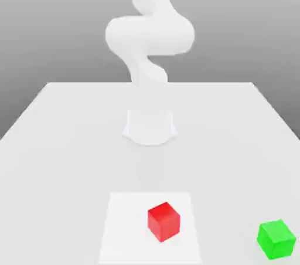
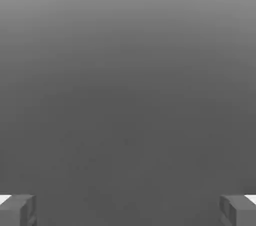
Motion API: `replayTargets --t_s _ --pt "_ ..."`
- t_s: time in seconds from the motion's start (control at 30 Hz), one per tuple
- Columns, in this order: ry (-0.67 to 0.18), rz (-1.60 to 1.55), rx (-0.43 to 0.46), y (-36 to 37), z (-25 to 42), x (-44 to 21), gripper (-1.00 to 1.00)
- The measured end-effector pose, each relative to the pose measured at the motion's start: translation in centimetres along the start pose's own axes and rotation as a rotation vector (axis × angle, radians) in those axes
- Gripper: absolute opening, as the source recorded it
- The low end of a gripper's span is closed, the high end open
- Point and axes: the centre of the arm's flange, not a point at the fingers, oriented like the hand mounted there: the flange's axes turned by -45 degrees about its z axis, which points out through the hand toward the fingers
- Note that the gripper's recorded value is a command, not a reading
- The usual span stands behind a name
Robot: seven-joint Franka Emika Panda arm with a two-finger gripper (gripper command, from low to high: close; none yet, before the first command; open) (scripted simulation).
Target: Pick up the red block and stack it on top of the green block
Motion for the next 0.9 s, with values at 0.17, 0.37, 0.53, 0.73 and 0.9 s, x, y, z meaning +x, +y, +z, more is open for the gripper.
replayTargets --t_s 0.17,0.37,0.53,0.73,0.9 --pt "-0.167 -0.112 0.048 -0.5 11.5 -2.8 0.0" --pt "-0.358 -0.247 0.102 -1.7 23.1 -9.3 0.0" --pt "-0.516 -0.362 0.147 -2.6 30.7 -16.8 0.0" --pt "-0.684 -0.49 0.193 -3.2 36.9 -26.5 0.0" --pt "-0.698 -0.5 0.197 -3.2 41.1 -30.6 0.0"
